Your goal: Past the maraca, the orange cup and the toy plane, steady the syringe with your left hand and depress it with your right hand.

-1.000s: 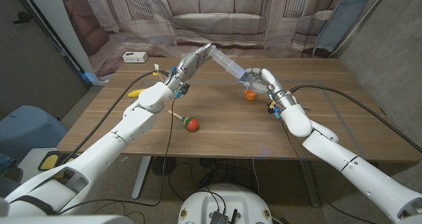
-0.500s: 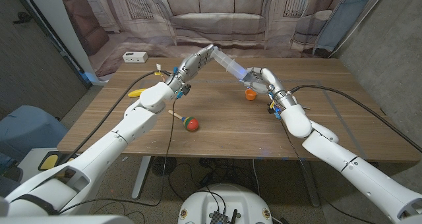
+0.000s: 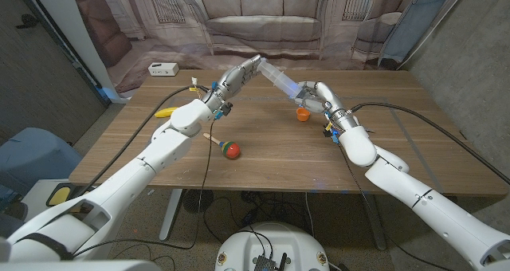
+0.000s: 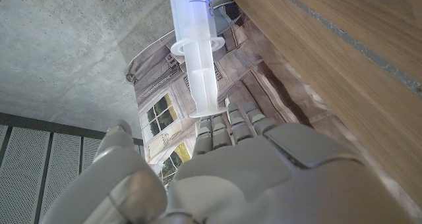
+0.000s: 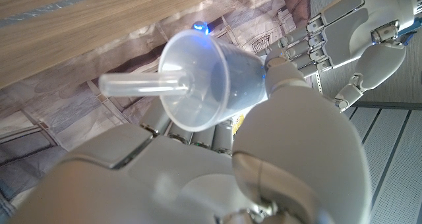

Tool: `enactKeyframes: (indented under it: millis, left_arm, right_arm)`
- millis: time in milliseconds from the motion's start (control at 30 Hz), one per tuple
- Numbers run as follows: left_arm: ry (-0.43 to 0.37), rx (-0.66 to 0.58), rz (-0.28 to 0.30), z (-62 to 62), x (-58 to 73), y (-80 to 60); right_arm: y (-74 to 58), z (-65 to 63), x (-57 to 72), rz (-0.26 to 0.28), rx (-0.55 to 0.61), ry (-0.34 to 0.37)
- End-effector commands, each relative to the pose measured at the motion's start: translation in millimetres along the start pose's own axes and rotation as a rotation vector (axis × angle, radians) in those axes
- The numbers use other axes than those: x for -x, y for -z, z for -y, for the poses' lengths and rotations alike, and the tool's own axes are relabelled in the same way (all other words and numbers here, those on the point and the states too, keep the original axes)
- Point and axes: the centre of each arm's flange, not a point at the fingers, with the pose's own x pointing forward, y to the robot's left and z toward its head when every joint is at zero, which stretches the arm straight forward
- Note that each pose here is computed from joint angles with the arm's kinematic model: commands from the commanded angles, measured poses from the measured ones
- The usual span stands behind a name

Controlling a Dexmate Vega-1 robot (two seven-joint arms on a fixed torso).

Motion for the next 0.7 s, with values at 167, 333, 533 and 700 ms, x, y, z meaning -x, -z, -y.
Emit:
enactKeyframes:
  millis: [167,333,533,700]
  left_arm:
    - [0.036,0.029,-0.010,7.2,-5.6,6.7]
    - [0.039,0.025,-0.009,8.2,-6.8,5.8]
    - [0.059,0.018,-0.014,11.4,-11.0,6.4]
    - [0.053,-0.009,-0.015,12.4,-12.4,5.3]
  right_arm:
    - [2.6,-0.7,1.7,-0.012,-0.011,0.001]
    - [2.9,0.6,1.4,-0.012,-0.014,0.001]
    - [4.1,0.7,0.2,-0.017,-0.015,-0.004]
    - [4.6,1.1,-0.1,-0.018,-0.015,-0.001]
